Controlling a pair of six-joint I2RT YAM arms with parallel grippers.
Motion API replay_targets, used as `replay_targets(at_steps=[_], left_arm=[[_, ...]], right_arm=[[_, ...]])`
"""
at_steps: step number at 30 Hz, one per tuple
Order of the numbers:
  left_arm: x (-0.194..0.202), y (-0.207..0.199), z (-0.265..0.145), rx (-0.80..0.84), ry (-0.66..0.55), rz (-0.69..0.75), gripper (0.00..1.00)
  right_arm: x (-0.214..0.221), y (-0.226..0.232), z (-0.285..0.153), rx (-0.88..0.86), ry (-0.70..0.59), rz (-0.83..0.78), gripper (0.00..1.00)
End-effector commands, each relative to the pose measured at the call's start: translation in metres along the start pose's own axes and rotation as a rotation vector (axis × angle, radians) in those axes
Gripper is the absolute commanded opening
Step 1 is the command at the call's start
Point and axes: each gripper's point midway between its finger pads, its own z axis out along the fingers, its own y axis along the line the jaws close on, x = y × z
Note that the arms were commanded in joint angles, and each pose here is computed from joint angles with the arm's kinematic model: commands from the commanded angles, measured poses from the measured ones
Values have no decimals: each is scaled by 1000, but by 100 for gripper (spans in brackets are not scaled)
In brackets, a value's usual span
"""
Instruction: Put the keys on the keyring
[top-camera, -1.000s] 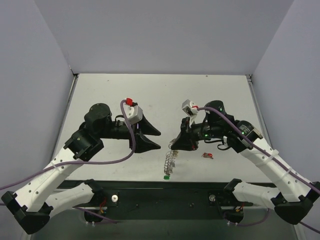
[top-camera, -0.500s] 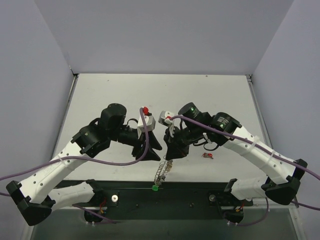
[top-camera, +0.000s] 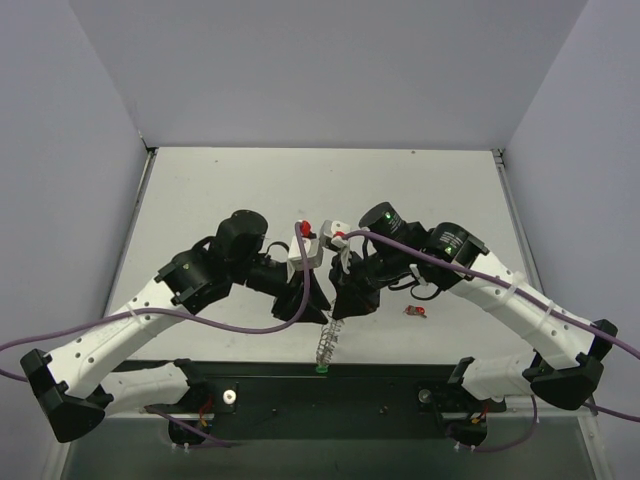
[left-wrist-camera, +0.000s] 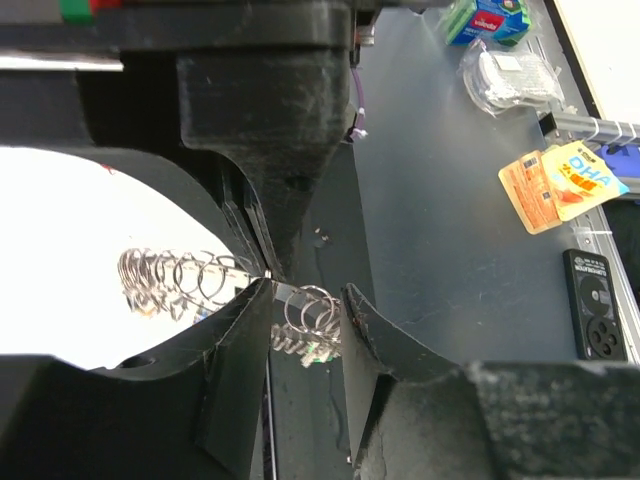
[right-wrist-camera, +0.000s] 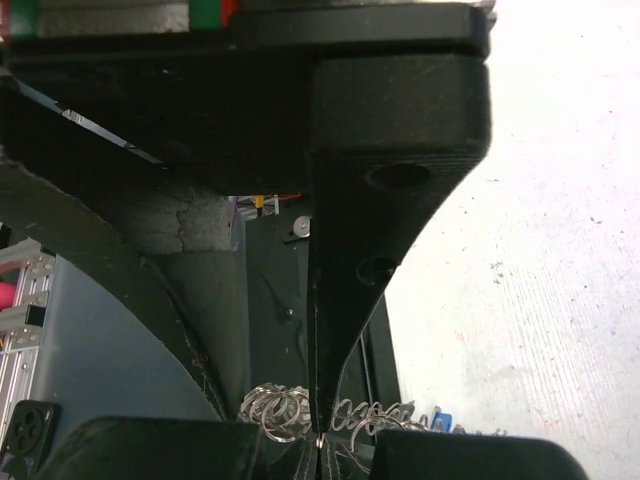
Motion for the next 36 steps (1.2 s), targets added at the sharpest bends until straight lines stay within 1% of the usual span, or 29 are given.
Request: replay_targets(at_steps=[1,9,14,16,21,27,30,35,36], left_arm=[[-13,4,4,-3,-44,57,42],[-11,10,9,-6,-38,44,41],[-9,11,10,-7,-38,42,35],[-8,11,10,-7,-37,41,36],[-4,13,8,-34,-24,38,40],[-15,10,5,-43,-85,66,36],[-17,12,5,-46,-91,72,34],[-21,11,6,-39,-109,93,34],[-23,10,6,-37,-113,70,34]], right_arm=[[-15,15,-10,-43,-59,-48,0],[-18,19,-14,-45,-89,-67,0],[-20,22,-18,-47,-110,-79,0],[-20,23,-19,-47,-111,-80,0],[-19,23,-20,-42,-117,-82,0],[-22,24,-21,-45,-133,-90,0],[-22,25,-21,-48,-134,-88,0],[-20,24,-19,-50,-130,-84,0],[-20,24,-19,-50,-131,-85,0]])
